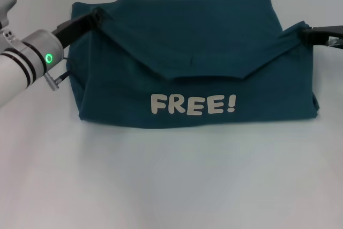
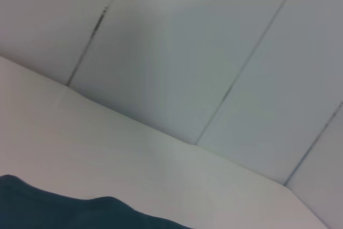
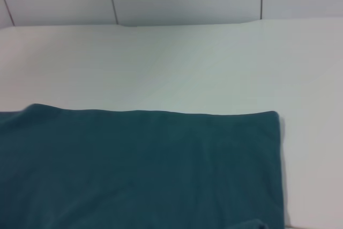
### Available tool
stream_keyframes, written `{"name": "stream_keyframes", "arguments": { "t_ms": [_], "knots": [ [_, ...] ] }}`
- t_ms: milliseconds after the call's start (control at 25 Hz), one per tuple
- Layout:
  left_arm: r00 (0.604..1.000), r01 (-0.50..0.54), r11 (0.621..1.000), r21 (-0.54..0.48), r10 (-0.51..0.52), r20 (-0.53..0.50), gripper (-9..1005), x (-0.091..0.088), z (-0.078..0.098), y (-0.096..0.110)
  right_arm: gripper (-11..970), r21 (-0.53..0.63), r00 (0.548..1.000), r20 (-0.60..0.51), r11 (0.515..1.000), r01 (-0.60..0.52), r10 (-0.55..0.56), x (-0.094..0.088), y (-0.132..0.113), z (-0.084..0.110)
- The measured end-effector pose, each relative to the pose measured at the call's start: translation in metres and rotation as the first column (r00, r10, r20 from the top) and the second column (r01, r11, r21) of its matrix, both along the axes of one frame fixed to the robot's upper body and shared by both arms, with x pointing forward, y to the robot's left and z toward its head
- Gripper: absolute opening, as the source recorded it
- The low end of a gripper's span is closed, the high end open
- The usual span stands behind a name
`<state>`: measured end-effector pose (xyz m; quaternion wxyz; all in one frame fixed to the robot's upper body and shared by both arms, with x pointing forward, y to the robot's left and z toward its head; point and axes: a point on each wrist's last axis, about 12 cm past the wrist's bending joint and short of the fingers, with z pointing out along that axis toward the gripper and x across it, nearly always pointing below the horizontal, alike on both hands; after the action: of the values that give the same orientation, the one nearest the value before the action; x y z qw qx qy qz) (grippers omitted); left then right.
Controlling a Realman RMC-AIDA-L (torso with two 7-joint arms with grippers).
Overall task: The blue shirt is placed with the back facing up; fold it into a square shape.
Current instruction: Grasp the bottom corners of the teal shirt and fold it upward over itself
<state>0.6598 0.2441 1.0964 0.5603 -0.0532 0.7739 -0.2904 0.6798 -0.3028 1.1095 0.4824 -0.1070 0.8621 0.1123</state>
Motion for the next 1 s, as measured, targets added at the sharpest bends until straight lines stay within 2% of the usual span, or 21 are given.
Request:
{"name": "stream_keyframes", "arguments": {
  "t_ms": [120, 480, 1000],
  "knots": [
    [0.999, -0.039, 0.999, -0.001, 0.039, 0.001, 114, -0.002, -0.004, 0.004, 63, -0.033, 1.0, 0.015, 0.999, 0.006, -0.005, 0.001, 0.005, -0.002],
    [0.997, -0.072, 0.997, 0.003, 0.072, -0.013, 122, -0.005, -0.011, 0.007, 63, -0.056, 1.0, 0.017, 0.998, 0.016, -0.015, 0.004, 0.013, -0.006],
    [0.998, -0.057, 0.998, 0.013, 0.057, -0.028, 132, -0.013, -0.021, -0.001, 88, -0.067, 1.0, 0.004, 0.998, 0.017, -0.017, -0.003, 0.022, -0.019]
  ]
}}
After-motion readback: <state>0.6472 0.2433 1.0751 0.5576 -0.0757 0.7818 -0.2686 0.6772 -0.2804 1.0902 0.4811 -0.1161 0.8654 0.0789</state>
